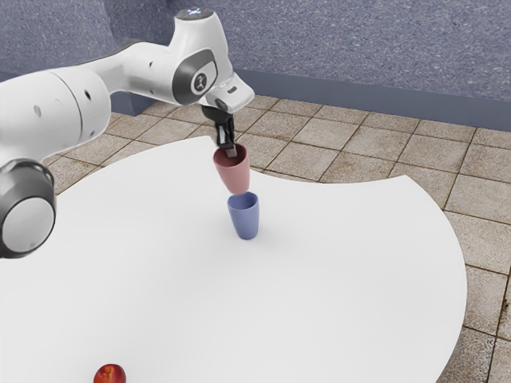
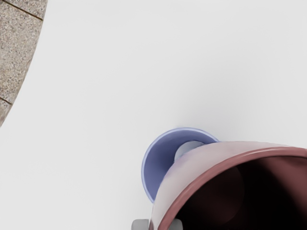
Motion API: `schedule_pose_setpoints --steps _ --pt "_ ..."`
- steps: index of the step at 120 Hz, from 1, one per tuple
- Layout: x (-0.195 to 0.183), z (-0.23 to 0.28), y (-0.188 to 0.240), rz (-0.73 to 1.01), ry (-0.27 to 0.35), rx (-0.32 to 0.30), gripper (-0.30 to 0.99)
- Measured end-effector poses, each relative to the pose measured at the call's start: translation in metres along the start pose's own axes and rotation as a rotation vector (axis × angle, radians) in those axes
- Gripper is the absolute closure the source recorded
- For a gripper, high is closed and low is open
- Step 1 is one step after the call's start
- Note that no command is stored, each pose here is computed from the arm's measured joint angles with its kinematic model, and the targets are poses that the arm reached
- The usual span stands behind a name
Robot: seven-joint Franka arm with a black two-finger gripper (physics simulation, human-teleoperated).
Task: Place the left cup onto the right cup
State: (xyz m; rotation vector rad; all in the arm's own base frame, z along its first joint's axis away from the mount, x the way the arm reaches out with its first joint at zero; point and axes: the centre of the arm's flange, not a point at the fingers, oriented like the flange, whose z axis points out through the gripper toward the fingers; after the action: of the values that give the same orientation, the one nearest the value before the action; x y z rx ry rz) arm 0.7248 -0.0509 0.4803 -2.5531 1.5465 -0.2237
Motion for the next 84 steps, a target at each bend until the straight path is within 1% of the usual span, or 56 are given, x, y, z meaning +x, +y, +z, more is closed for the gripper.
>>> schedule_pose_setpoints --steps 7,48,84 --pt "0.005 0.007 -0.001 0.004 -0.003 0.001 0.79" --pt "0.009 0.041 -0.015 0.004 -0.023 0.007 0.79" --pt "0.011 0.071 -0.014 0.005 -0.032 -0.02 0.79"
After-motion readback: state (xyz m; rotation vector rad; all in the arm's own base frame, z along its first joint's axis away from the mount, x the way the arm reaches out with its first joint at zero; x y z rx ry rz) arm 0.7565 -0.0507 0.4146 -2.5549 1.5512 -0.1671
